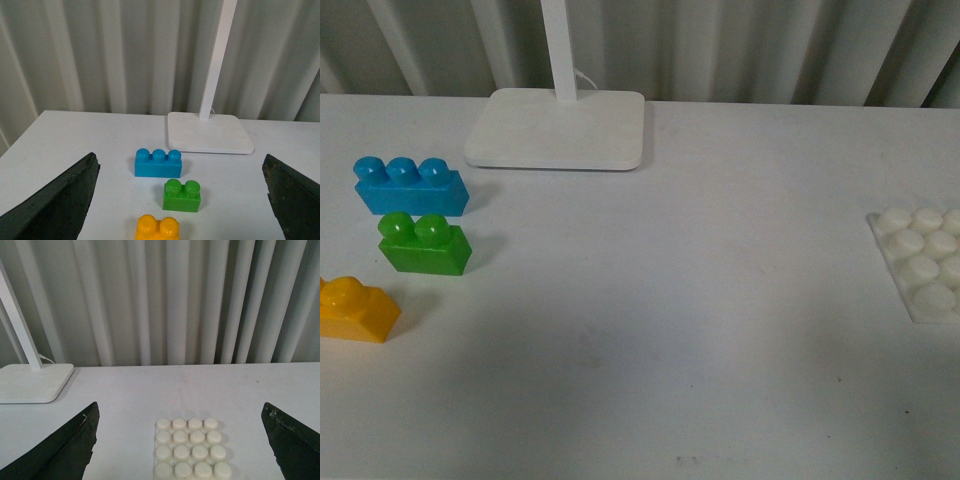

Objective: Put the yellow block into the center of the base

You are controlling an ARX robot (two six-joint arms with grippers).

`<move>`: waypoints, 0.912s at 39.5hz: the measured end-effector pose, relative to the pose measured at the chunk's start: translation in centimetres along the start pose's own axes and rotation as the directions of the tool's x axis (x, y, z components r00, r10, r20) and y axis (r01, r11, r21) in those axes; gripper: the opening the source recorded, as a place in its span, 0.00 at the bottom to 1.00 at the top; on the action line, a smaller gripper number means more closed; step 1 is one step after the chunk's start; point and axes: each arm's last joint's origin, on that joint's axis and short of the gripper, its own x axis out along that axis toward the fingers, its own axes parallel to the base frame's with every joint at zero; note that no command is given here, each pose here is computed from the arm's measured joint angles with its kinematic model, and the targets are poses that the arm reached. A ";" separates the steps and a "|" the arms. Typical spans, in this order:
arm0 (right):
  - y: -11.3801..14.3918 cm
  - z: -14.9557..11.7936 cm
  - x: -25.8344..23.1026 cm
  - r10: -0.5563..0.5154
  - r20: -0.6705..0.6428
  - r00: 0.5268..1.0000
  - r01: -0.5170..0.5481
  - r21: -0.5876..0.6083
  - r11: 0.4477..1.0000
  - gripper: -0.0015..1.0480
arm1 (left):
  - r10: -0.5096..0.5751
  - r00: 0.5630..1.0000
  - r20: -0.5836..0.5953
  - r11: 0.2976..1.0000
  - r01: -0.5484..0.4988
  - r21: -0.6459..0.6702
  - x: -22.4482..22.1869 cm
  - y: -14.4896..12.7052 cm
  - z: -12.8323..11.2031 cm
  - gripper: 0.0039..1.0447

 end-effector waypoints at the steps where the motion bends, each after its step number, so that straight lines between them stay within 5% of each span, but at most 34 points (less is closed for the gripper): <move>1: 0.0 0.0 0.0 0.000 0.000 1.000 0.000 0.000 1.000 0.91 | 0.000 1.000 0.000 1.000 0.000 0.000 0.0 0.0 0.0 0.94; 29: 0.0 0.0 0.0 0.000 0.000 1.000 0.000 0.000 1.000 0.91 | 0.000 1.000 0.000 1.000 0.000 0.000 0.0 0.0 0.0 0.94; 33: 0.0 0.1 1.0 -0.097 -0.297 0.950 0.120 0.059 0.991 0.91 | 0.000 1.000 0.000 1.000 0.000 0.000 0.0 0.0 0.0 0.94; 36: -0.3 0.0 3.2 -0.075 -0.363 0.929 0.117 0.095 0.989 0.91 | 0.000 1.000 0.000 1.000 0.000 0.000 0.0 0.0 0.0 0.94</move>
